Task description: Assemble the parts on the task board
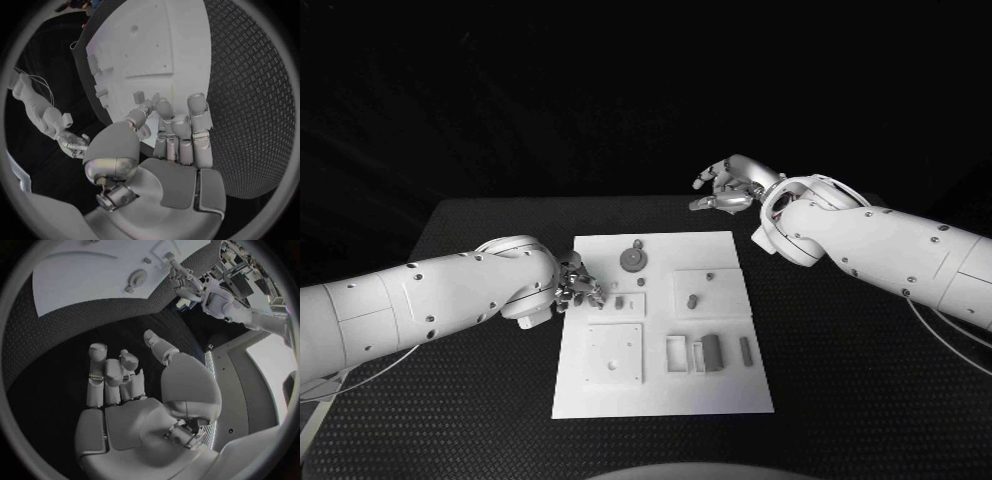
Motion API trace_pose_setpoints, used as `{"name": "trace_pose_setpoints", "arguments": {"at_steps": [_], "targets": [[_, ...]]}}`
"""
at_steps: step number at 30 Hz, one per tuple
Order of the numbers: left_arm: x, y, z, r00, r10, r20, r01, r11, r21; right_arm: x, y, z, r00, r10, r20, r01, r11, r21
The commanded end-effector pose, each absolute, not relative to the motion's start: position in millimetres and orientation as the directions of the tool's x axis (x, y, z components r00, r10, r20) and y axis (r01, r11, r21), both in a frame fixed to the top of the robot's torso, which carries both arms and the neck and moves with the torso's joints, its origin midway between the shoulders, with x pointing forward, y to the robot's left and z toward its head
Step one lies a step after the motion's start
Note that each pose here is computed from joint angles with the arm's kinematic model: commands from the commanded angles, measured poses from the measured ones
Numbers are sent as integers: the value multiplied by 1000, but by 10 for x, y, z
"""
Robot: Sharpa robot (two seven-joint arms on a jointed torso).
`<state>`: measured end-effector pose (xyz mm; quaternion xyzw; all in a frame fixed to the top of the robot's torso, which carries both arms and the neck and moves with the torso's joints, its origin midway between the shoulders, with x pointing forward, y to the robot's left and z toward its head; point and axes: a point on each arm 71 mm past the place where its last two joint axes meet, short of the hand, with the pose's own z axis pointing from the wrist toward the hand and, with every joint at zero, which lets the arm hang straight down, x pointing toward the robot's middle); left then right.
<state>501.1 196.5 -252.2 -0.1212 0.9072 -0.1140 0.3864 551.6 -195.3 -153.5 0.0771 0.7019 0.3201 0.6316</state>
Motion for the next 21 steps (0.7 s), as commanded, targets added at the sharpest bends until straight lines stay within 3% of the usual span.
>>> {"name": "trace_pose_setpoints", "arguments": {"at_steps": [1, 21], "targets": [[5000, 1943, -2530, -688, -282, -669, -115, 952, -284, 5510, -1940, -1552, -205, 507, -837, -300, 782, 547], [4995, 1950, -2542, -695, -259, -671, -106, 959, -261, 5507, -1945, -1567, -207, 507, -837, -297, 782, 547]]}}
